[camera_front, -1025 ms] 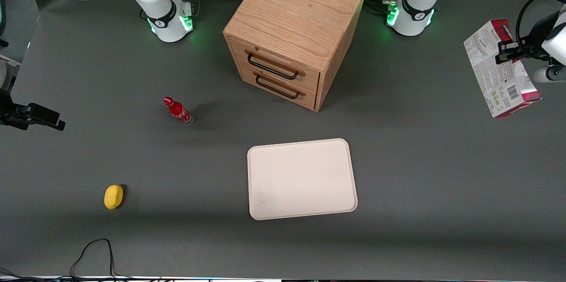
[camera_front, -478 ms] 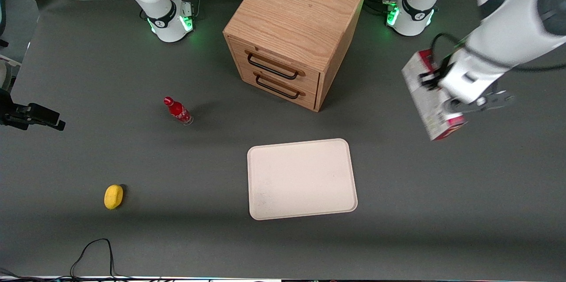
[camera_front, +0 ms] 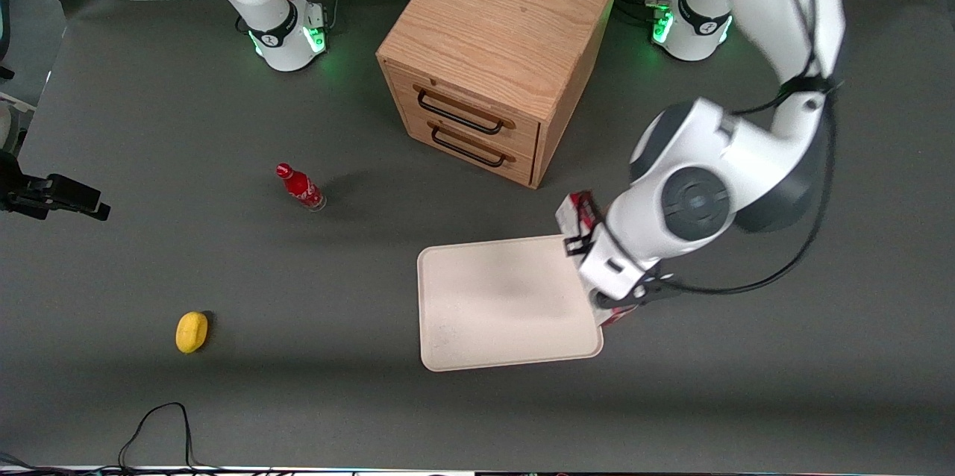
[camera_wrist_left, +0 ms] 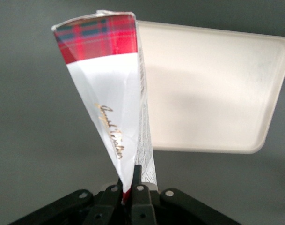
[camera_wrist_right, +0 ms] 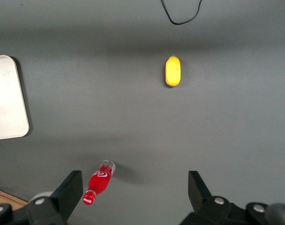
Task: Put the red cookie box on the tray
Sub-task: 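Carry the cookie box with the left gripper over the white tray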
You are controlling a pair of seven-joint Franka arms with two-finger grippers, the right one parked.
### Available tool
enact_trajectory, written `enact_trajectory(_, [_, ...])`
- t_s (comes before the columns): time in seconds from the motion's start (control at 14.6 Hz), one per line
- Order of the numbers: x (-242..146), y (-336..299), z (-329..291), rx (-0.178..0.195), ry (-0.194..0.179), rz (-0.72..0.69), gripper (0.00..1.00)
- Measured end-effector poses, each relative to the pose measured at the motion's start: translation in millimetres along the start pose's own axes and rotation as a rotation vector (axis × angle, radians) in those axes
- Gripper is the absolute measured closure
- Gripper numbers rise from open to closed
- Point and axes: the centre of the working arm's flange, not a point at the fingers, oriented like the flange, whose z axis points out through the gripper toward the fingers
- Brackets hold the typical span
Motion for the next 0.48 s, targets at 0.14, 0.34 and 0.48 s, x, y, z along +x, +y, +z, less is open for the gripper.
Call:
enact_trajectory(0.14, [6, 16, 45, 0.026, 0.015, 0.029, 0.97])
enact_trajectory(0.34, [16, 12, 86, 0.049, 0.023, 0.074, 0.97])
enact_trajectory(0.48, [25, 2, 103, 0.060, 0.041, 0.084, 0.97])
